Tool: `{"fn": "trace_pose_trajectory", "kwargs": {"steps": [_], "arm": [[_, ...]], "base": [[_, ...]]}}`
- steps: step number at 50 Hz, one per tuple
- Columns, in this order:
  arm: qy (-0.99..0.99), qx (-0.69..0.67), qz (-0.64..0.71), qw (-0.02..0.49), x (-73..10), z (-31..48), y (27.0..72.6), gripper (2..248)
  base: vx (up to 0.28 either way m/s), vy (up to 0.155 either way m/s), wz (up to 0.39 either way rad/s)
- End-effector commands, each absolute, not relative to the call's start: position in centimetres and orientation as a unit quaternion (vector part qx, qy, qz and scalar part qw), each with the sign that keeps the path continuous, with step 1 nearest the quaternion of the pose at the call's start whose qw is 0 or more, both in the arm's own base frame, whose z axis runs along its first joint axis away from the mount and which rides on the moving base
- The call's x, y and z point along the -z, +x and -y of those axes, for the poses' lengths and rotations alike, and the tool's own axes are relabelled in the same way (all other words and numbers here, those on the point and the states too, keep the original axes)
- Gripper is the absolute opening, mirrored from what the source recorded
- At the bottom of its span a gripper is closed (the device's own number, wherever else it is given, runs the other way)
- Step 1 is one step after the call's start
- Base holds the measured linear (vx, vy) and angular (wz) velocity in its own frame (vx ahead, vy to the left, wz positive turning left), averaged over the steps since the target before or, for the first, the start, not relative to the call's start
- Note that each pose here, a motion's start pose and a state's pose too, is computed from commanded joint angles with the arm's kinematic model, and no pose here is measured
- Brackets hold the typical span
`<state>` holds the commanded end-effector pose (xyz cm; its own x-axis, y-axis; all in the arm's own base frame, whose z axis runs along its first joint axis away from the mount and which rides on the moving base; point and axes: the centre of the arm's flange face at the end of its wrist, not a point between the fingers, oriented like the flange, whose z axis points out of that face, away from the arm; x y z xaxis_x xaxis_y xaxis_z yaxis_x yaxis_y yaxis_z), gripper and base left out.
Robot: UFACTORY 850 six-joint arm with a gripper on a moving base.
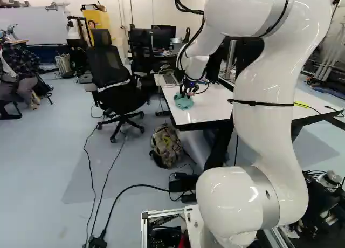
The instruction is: Clean the table with the green towel
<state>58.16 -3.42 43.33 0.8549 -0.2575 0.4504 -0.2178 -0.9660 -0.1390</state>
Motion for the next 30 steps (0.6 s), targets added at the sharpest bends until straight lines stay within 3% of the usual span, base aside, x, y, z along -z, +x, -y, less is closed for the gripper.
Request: {"fn": "trace_pose_trajectory", "kwargs": {"steps": [30], "arm": [[-0.958,0.260,-0.115,0.045,-46.8,2.4,54.6,46]], "base": [[0.000,0.000,0.000]]}}
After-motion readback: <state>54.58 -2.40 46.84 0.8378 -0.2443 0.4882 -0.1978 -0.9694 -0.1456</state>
